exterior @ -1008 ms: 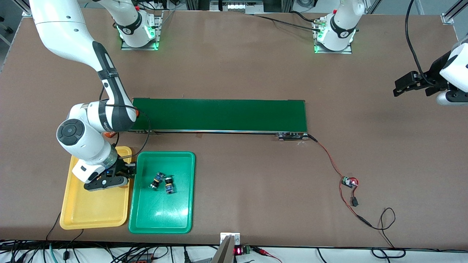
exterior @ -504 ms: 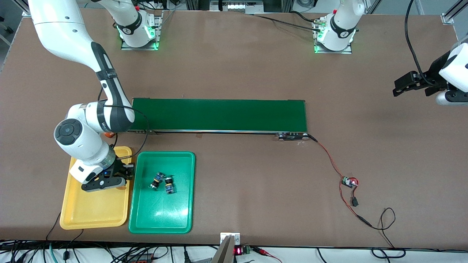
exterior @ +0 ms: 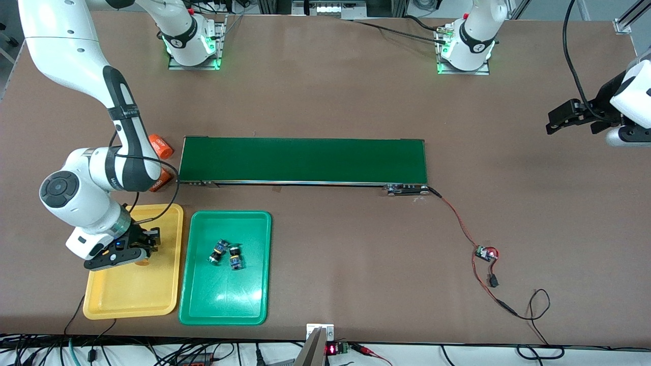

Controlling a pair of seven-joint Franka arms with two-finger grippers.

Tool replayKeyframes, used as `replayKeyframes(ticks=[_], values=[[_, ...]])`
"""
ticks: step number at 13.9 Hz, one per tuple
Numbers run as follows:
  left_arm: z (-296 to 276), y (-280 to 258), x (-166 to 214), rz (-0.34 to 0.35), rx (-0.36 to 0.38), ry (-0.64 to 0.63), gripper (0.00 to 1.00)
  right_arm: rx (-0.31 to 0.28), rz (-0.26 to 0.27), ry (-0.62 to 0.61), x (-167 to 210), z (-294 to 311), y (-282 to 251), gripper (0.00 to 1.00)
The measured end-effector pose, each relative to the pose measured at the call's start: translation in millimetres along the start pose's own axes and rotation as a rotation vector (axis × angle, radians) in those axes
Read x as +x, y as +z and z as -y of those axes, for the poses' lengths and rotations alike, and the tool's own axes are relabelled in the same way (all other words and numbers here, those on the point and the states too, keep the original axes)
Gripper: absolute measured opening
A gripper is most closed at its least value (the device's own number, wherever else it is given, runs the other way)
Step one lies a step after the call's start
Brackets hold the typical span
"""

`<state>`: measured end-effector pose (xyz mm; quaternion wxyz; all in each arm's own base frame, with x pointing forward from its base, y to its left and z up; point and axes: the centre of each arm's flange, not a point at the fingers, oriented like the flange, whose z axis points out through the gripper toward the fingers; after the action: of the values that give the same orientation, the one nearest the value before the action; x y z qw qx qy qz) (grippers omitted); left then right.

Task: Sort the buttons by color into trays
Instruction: 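Open the right gripper to drop the button into the yellow tray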

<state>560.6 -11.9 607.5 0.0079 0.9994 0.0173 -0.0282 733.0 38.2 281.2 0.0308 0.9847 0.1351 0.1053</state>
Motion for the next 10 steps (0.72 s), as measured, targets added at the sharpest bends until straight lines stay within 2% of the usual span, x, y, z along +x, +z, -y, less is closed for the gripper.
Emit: replayKeyframes(ticks=[3, 4, 7, 10], values=[[-0.2, 0.1, 0.0, 0.0, 0.0, 0.0, 1.0, 0.003, 0.001, -0.002, 0.1, 2.1, 1.1, 0.46], [-0.2, 0.2, 0.0, 0.0, 0.0, 0.0, 1.0, 0.002, 0.001, -0.002, 0.1, 1.8, 1.1, 0.52], [-0.2, 0.2, 0.0, 0.0, 0.0, 0.0, 1.0, 0.001, 0.002, 0.004, -1.0, -2.3, 1.5, 0.82], [-2.2, 0.2, -0.1, 0.0, 0.0, 0.004, 1.0, 0.0, 0.003, 0.007, -1.6, -4.6, 1.9, 0.86]])
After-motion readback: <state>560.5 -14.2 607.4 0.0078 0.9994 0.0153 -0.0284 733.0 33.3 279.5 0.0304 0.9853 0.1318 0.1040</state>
